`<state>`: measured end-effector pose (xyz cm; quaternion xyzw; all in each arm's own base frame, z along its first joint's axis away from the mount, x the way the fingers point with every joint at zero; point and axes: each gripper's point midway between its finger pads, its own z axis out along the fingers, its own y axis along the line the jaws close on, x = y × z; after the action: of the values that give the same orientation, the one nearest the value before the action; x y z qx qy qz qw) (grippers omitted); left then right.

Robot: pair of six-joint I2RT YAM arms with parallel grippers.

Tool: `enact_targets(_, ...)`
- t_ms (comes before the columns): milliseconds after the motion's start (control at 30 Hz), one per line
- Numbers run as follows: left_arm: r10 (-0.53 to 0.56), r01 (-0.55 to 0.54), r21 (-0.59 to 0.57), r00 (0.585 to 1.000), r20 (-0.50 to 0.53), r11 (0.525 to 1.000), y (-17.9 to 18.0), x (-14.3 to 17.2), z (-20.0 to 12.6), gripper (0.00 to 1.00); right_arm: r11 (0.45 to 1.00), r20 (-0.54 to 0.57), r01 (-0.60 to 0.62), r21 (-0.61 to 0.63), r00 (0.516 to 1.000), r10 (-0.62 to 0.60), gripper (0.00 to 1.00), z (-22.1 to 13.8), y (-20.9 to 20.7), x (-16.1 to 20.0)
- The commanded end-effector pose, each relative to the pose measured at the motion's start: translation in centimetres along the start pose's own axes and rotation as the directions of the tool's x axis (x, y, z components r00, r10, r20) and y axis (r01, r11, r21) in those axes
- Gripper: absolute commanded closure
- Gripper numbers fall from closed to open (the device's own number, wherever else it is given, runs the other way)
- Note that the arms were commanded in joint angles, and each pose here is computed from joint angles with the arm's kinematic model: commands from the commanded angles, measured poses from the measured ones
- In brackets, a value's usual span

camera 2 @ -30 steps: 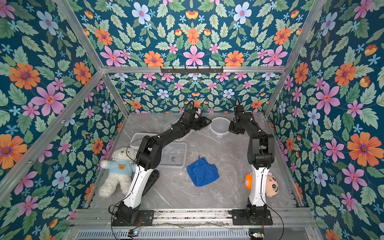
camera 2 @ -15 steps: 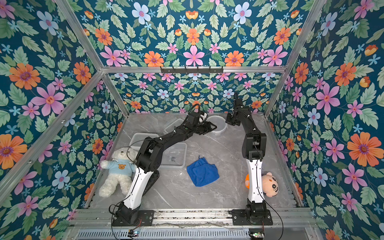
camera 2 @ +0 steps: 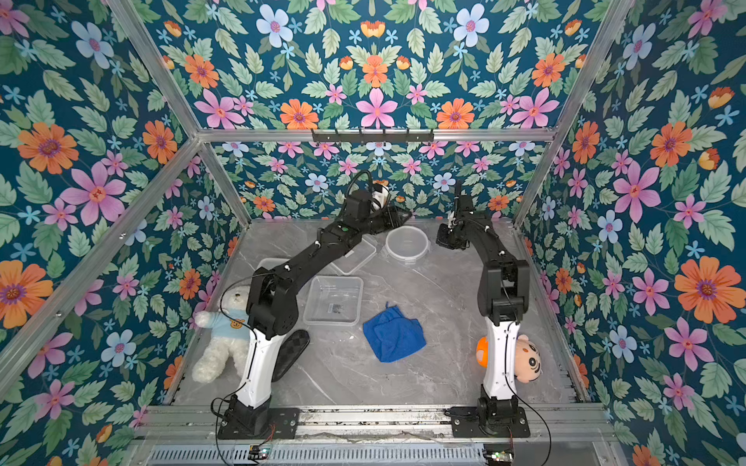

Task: Wipe the insides of the lunch boxes
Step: Adjust the lunch box at the center of the board.

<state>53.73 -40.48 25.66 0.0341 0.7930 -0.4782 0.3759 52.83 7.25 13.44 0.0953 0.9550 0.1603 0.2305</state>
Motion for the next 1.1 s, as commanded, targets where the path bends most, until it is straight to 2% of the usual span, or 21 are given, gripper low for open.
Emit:
enact_targets(0,-0.043,0.044,-0.132,0.999,0.015,0.99,6.4,-0.5,0.9,0.45,0.999,0.077,-0.008,0.039,0.997,0.005,1.0,-2.3,-0.5,0.4)
enact_targets(167,-0.09,0.09,-0.172,0.996,0.006,0.981,10.3,0.4,3.0,0.45,0.999,-0.006,-0.035,0.013,0.999,0.035,1.0,-1.7,-0.2,4.5)
enact_targets(300,-0.107,0.103,-0.185,0.994,-0.012,0.977,11.6,1.6,3.7,0.45,1.0,-0.062,-0.011,0.007,0.998,0.012,1.0,0.5,0.7,5.5)
enact_targets(633,-0.138,0.099,-0.323,0.986,-0.099,0.941,14.1,6.6,2.1,0.46,1.0,-0.101,0.008,-0.001,0.995,-0.008,1.0,4.1,2.9,2.0)
enact_targets(733,-0.15,0.095,-0.321,0.977,-0.151,0.942,13.2,8.7,2.1,0.47,1.0,-0.099,0.015,0.008,0.995,-0.014,1.0,4.6,3.1,0.9)
enact_targets(900,-0.121,0.056,-0.272,0.965,-0.231,0.961,8.3,12.8,2.1,0.47,0.999,-0.088,0.028,0.021,0.996,-0.026,1.0,5.3,3.3,-0.7)
enact_targets(1067,-0.148,0.07,-0.266,0.946,-0.287,0.961,5.6,16.6,1.6,0.47,0.999,-0.059,0.039,0.019,0.998,-0.038,1.0,6.5,3.2,-2.4)
